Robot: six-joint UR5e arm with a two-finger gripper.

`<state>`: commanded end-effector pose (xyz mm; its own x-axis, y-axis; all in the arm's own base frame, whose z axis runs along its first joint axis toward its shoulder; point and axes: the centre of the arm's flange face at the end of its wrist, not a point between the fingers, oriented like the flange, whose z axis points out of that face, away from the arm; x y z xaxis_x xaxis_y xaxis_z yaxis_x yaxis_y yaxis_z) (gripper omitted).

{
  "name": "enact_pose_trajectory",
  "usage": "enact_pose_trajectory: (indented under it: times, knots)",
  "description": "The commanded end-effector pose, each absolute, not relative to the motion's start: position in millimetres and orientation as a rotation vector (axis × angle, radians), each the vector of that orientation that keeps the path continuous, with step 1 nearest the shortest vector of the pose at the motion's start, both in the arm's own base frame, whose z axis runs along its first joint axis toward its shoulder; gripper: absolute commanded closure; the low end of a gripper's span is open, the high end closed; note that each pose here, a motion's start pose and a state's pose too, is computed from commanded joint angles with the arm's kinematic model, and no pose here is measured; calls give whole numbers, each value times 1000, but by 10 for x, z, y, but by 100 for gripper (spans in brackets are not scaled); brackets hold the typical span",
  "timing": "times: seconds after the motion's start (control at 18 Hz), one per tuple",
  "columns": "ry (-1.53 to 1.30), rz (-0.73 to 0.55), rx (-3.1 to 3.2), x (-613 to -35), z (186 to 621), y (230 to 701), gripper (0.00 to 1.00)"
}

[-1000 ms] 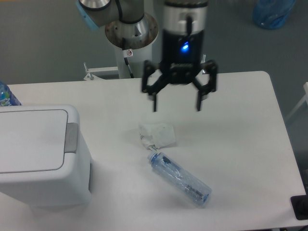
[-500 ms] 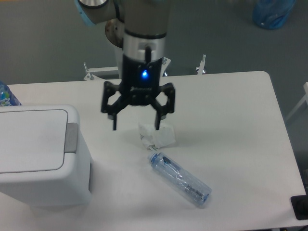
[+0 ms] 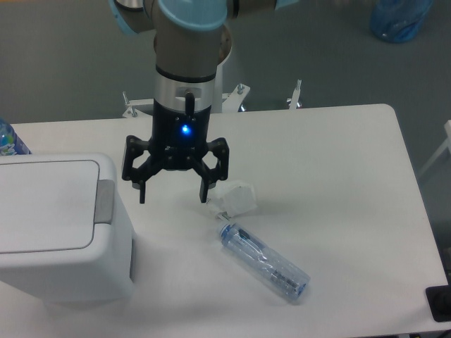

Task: Open the trash can
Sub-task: 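Move the open gripper down toward the white trash can lid, then lower the gripper onto the lid edge and push the lid open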

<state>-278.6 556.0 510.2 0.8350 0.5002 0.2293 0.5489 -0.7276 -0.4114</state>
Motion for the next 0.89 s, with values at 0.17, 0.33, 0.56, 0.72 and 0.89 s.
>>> enact_pose_trajectory:
  times: [0.17,0.33,0.56,0.72,0.89]
  knots:
    - [-789,-149,-2541,-2755,5093,5581,0]
    - [-778,-154,-2546,-2698,5084,5614,0]
    - [-759,-164,-2564,-2611,5019,5694,0]
    - [-746,-173,-2575,-2553,4973,5741,0]
    - [-739,-175,-2578,-2517,4973,5757,0]
